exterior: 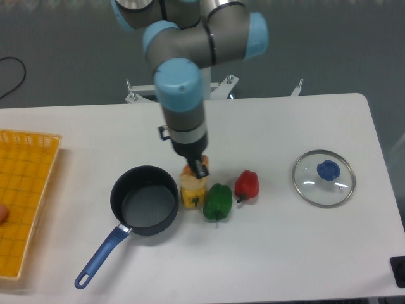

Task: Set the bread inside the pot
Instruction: 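Lift the bread and carry it over the dark saucepan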

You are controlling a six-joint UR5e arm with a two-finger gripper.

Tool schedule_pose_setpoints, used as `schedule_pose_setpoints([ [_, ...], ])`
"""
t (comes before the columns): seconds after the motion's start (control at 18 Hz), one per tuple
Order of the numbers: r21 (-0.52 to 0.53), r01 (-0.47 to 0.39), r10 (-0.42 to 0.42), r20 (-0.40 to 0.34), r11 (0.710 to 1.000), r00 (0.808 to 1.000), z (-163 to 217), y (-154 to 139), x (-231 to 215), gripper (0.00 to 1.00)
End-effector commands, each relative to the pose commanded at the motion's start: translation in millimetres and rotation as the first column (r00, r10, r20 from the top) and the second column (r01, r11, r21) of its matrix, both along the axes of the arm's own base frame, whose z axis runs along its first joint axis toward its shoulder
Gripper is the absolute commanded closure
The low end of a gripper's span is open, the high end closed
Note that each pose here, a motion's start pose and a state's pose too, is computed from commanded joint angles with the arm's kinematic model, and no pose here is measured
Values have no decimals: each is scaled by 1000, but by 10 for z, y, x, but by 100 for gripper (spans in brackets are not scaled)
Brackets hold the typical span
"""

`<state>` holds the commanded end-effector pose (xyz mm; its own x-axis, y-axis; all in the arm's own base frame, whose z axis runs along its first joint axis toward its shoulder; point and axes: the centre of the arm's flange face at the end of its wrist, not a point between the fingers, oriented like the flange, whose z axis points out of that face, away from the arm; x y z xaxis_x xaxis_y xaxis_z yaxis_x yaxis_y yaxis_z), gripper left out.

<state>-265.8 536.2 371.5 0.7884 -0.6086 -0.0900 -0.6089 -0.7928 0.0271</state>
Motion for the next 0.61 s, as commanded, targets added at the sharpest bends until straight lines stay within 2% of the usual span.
schedule_pose_setpoints([
  [0.28, 2, -40, 40, 0, 999, 999, -91, 252, 344, 96],
  [0.56, 7, -72, 72, 5, 997, 997, -149, 450, 458, 95],
  [0.61, 7, -72, 72, 5, 997, 997, -153, 464, 460, 90],
])
